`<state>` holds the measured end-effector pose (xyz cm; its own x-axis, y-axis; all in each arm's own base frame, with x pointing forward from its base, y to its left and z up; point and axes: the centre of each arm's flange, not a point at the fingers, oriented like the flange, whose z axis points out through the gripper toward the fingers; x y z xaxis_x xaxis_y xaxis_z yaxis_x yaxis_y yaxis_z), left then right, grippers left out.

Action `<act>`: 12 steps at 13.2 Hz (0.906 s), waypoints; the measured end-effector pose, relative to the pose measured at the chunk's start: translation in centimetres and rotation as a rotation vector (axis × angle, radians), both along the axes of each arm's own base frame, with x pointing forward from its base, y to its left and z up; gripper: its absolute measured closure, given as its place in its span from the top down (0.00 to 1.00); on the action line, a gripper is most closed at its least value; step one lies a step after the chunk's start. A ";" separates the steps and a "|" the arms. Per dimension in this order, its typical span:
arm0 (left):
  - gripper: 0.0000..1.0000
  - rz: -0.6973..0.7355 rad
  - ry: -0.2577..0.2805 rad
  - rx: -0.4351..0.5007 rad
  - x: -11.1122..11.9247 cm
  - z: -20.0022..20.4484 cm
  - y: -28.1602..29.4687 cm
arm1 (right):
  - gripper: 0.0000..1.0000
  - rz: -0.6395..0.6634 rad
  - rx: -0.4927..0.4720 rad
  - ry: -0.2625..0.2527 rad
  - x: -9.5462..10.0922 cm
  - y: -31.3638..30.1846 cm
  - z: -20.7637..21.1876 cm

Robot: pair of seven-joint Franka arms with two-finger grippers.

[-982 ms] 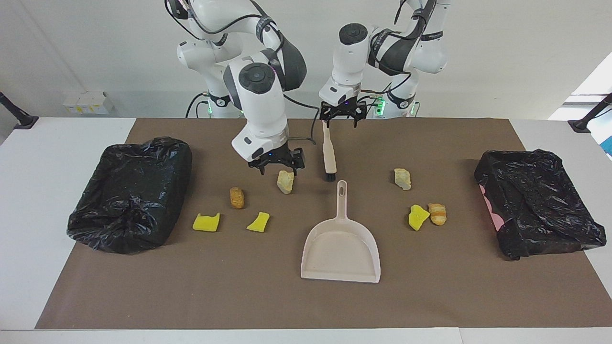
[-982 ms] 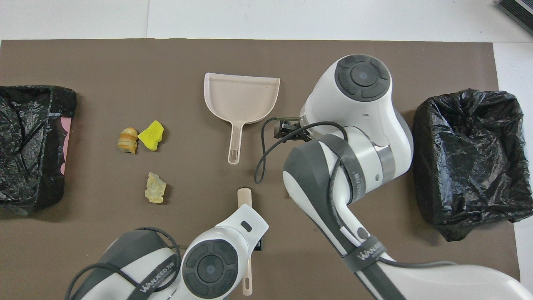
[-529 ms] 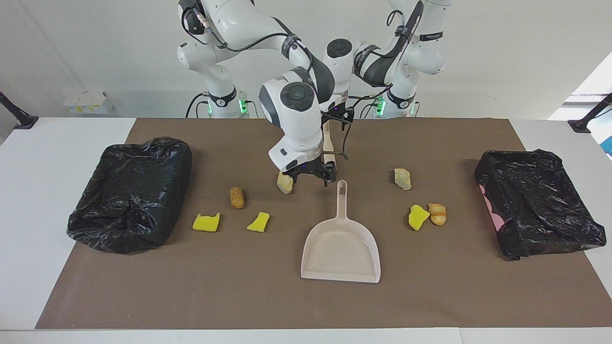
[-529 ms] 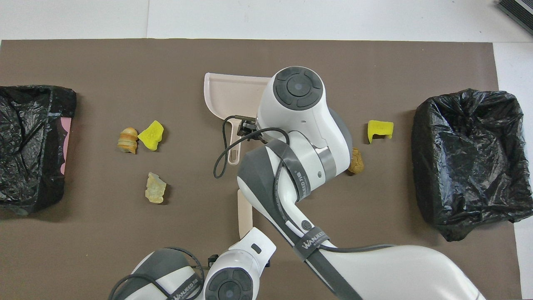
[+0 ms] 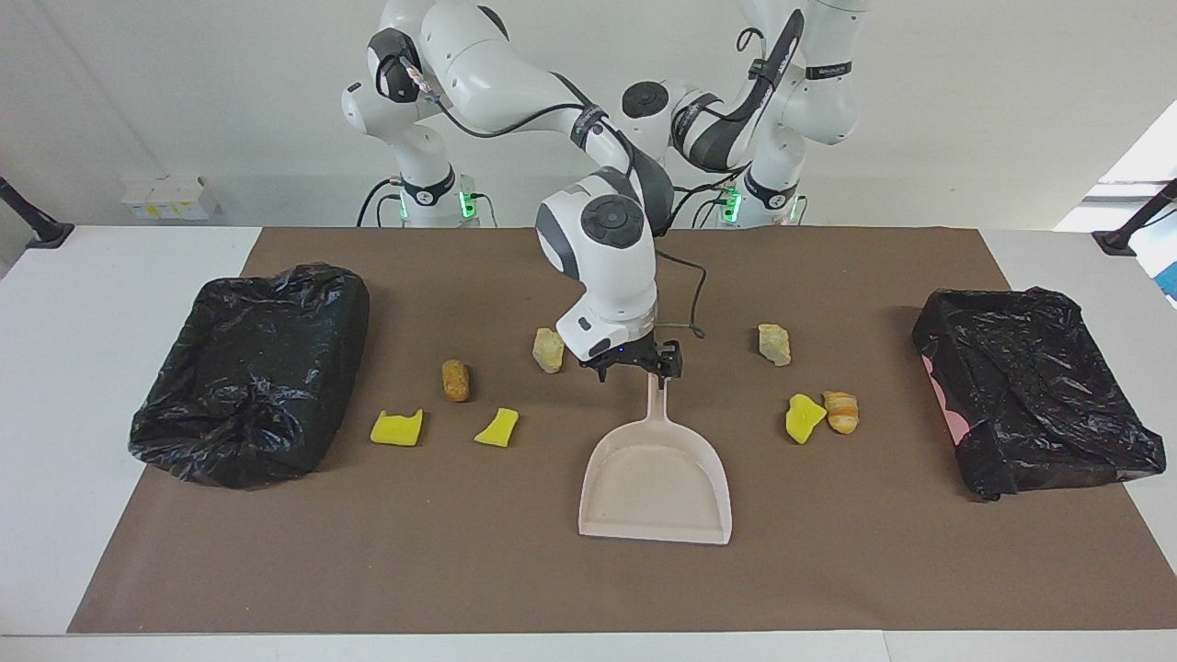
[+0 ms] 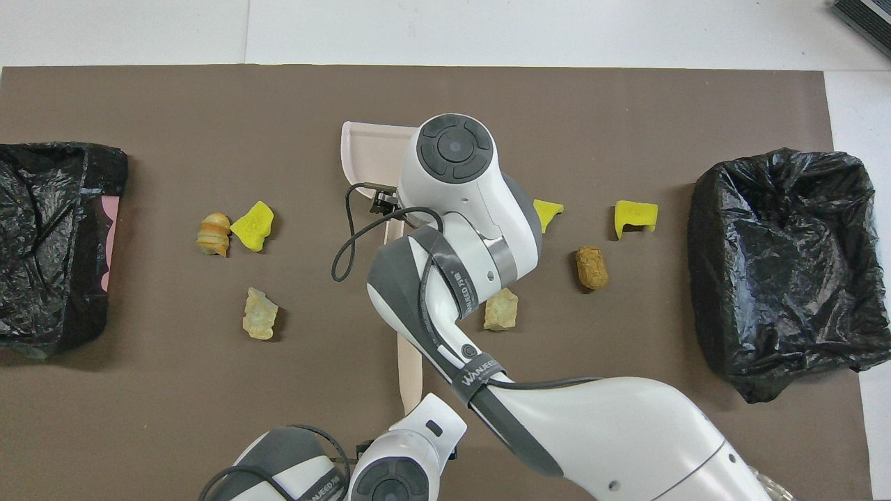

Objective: Sweep and dump trash in bin
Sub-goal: 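Lift the dustpan with the right gripper while the left gripper lifts the brush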

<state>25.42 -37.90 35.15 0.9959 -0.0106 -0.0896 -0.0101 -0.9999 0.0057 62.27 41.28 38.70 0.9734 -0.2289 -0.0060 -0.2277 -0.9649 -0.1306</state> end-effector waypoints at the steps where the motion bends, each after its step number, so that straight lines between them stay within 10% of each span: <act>1: 0.46 0.000 0.003 -0.002 -0.1 0.0 -0.1 | 1.00 0.003 -0.001 0.000 0.2 0.4 -0.8; 5: 0.26 0.003 0.007 -0.002 -0.1 -0.1 0.0 | 0.84 0.022 -0.003 -0.004 -0.1 2.0 -2.4; 12: 0.26 0.093 0.042 0.036 3.4 1.0 3.0 | 0.66 0.051 -0.016 -0.002 -1.2 3.6 -3.1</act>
